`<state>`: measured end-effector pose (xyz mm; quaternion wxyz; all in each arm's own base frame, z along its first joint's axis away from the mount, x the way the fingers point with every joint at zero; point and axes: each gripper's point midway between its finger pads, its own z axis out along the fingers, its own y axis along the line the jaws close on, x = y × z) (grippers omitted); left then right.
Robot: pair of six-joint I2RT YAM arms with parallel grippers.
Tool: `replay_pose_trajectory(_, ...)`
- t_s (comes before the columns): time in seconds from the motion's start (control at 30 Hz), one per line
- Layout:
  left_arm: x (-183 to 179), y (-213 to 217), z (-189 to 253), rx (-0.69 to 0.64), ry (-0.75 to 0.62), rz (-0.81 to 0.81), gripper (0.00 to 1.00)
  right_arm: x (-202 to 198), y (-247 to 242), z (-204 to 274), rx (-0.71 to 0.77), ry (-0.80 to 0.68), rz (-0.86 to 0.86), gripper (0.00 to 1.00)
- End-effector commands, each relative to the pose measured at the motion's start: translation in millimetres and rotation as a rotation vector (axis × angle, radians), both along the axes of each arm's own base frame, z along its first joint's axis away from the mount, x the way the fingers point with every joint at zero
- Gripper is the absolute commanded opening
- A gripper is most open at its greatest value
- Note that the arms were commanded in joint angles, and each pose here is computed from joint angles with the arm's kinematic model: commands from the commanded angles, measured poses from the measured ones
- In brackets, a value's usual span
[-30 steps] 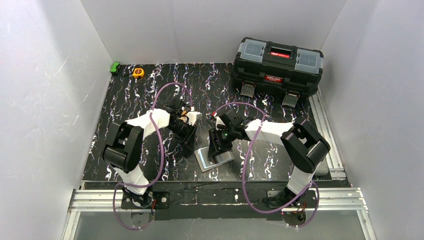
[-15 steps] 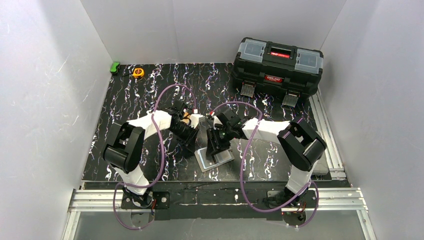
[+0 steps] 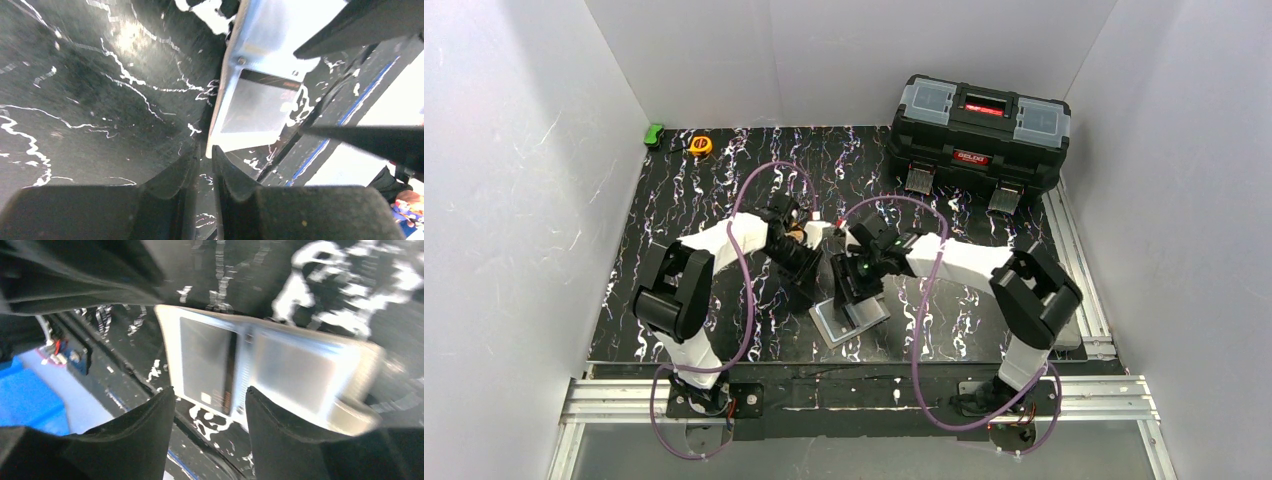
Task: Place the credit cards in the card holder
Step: Insert the credit card into the card holder.
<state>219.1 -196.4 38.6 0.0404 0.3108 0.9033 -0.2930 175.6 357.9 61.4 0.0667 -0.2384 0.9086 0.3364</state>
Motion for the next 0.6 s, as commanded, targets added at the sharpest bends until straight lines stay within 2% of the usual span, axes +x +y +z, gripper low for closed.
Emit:
replay_pose_trajectory(0.0,5,-5,45,-0.068,0.023,-0.038,0.15,36,-53,17,-0.185,-0.183,-0.191,0.62)
replay_pose_trajectory(0.17,3,-7,64,-0.088,0.035,-0.054,0.15,39,-102,1,-0.318,-0.204,-0.296,0.61)
replay_pose_trajectory(0.33,-9,-8,50,-0.083,0.057,-0.047,0.17,45,-130,-12,-0.371,-0.196,-0.342,0.60)
replay_pose_trajectory(0.57,-32,-15,28,-0.107,0.119,-0.060,0.23,42,-111,-16,-0.260,-0.146,-0.309,0.61)
